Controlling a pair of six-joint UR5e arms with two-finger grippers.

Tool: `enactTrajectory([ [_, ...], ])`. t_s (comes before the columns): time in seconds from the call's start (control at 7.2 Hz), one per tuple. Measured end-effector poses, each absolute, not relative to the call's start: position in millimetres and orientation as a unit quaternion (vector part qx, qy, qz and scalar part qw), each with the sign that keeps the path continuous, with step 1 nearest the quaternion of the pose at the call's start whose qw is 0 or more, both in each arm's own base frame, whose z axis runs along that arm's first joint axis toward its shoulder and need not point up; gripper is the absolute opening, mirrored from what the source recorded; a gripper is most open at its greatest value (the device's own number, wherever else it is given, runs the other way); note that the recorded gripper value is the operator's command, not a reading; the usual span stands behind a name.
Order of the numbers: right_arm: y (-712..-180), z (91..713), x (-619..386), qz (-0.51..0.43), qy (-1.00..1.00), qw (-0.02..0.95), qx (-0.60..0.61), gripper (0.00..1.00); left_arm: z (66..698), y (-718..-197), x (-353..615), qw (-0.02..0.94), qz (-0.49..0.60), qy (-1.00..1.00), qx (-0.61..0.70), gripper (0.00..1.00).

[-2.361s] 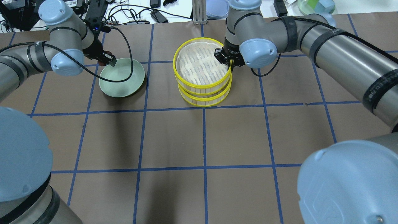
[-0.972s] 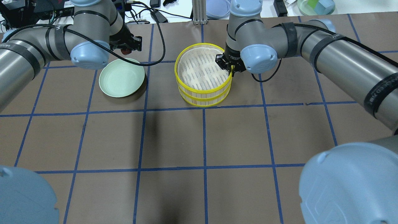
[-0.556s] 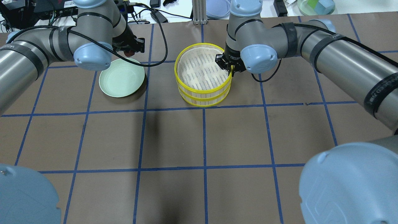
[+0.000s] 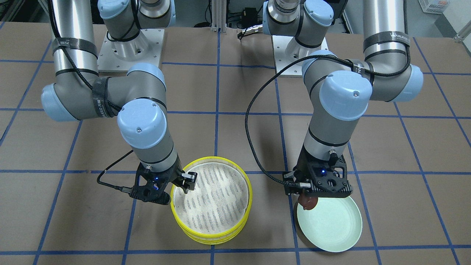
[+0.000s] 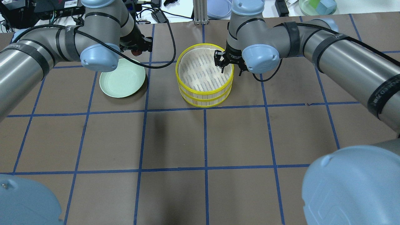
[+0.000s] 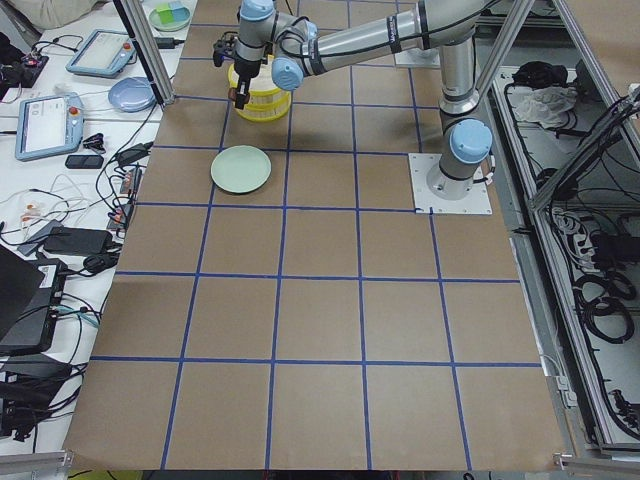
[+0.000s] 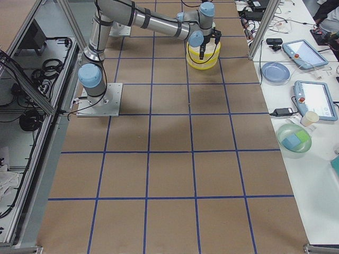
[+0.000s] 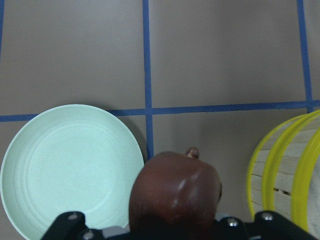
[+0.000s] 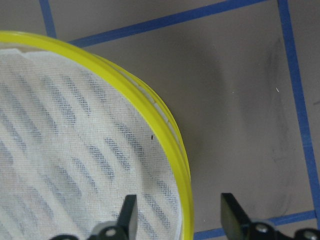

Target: Stack buns with steamer

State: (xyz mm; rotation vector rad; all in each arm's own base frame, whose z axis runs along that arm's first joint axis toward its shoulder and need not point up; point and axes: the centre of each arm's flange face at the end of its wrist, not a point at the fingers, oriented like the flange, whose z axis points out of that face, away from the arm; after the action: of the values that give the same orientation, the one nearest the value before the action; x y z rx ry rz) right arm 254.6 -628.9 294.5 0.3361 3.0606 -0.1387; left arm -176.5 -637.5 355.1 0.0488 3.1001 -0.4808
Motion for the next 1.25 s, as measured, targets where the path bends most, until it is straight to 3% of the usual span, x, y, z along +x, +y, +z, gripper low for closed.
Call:
enactTrajectory([
  [0.28,-619.0,342.5,239.4,-0.065,0.991,0.032,0.110,0.82,356.1,-625.9,-217.7,-0.015,-0.155,0.988,0.009,0.00],
  [0.56,-597.7,400.6,195.4,-0.058,0.994,0.023,0.095,0.91,349.0,-618.3,-256.5,-0.068,-0.156,0.985,-0.007,0.00],
  [0.69,-581.5,432.8,165.2,-0.051,0.995,0.018,0.083,1.00,343.5,-617.8,-271.4,-0.109,-0.157,0.981,-0.008,0.17],
  [0.83,-560.7,464.3,140.6,-0.047,0.997,0.012,0.062,1.00,334.9,-618.5,-282.5,-0.147,-0.151,0.978,-0.004,0.58],
  [1.11,-535.8,491.1,123.6,-0.037,0.999,0.007,0.027,1.00,318.4,-619.8,-289.4,-0.173,-0.138,0.975,-0.005,0.88],
  [1.25,-530.4,495.4,123.4,-0.035,0.999,0.007,0.023,1.00,310.4,-618.1,-289.7,-0.174,-0.132,0.976,-0.006,0.97],
])
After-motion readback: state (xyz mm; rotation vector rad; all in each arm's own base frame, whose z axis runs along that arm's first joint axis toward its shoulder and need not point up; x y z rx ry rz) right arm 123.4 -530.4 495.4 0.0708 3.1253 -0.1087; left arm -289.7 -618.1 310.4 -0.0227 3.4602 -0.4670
